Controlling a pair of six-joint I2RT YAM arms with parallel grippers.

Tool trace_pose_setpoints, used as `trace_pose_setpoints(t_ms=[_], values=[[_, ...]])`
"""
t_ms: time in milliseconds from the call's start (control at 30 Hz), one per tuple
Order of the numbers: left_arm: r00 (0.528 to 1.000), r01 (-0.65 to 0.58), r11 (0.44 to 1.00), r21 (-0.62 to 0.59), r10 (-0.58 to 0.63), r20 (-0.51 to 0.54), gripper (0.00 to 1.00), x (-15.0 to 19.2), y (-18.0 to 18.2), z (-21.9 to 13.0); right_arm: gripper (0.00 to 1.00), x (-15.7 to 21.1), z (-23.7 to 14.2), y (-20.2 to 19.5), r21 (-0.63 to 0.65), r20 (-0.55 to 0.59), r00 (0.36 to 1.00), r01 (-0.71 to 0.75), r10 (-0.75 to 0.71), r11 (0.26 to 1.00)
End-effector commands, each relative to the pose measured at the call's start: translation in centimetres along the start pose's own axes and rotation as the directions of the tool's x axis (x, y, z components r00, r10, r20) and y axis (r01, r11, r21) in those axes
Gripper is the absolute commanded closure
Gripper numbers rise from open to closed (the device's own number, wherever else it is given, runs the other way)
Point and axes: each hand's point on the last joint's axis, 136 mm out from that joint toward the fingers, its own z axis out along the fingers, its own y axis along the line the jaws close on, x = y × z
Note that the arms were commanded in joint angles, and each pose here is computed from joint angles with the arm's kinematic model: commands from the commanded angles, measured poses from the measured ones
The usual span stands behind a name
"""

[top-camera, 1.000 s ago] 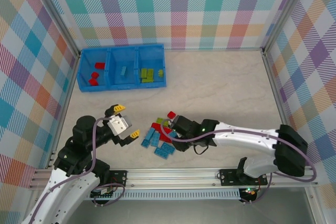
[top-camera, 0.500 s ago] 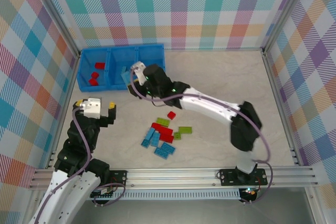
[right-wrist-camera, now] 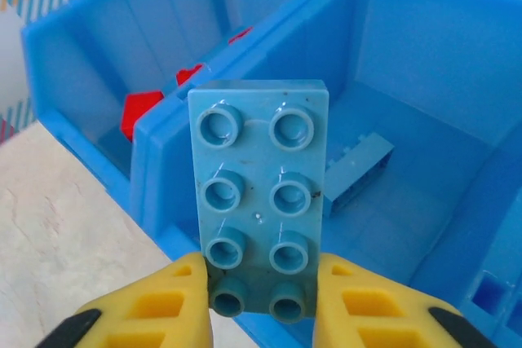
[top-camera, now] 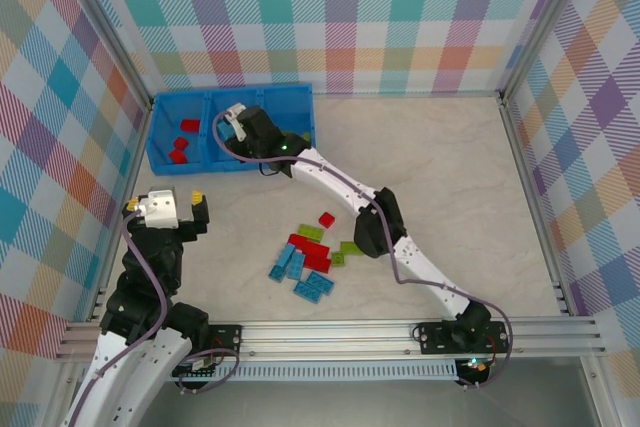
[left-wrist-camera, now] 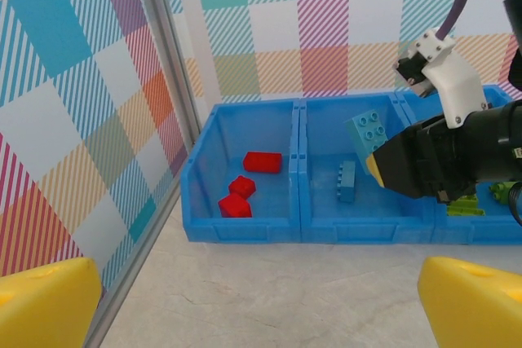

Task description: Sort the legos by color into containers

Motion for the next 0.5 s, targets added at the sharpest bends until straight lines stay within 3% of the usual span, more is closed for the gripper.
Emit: trace_pose_setpoints(t_ms=[0,67,467], values=[[0.999,0.034,0.999,-0.025,-0.033,0.031,0.0,-0.7,0.5,0.1,0.56,0.6,-1.4,-0.1,0.022,-0.058,0.998,0.028,-0.026,0.999],[0.999,0.034,0.999,-0.025,-0.033,0.033,0.0,-0.6,0.5,0.1,0.51,0.3,-1.9,-0.1,0.02,-0.057,0.998,0.033,-0.032,0.999],[0.999,0.028,1.0,-0.008,-0.028,0.031,0.0,-0.6,0.2,0.0,0.46,-1.9,-8.0,0.2,-0.002,-0.131,0.984,0.124,-0.123,0.992]])
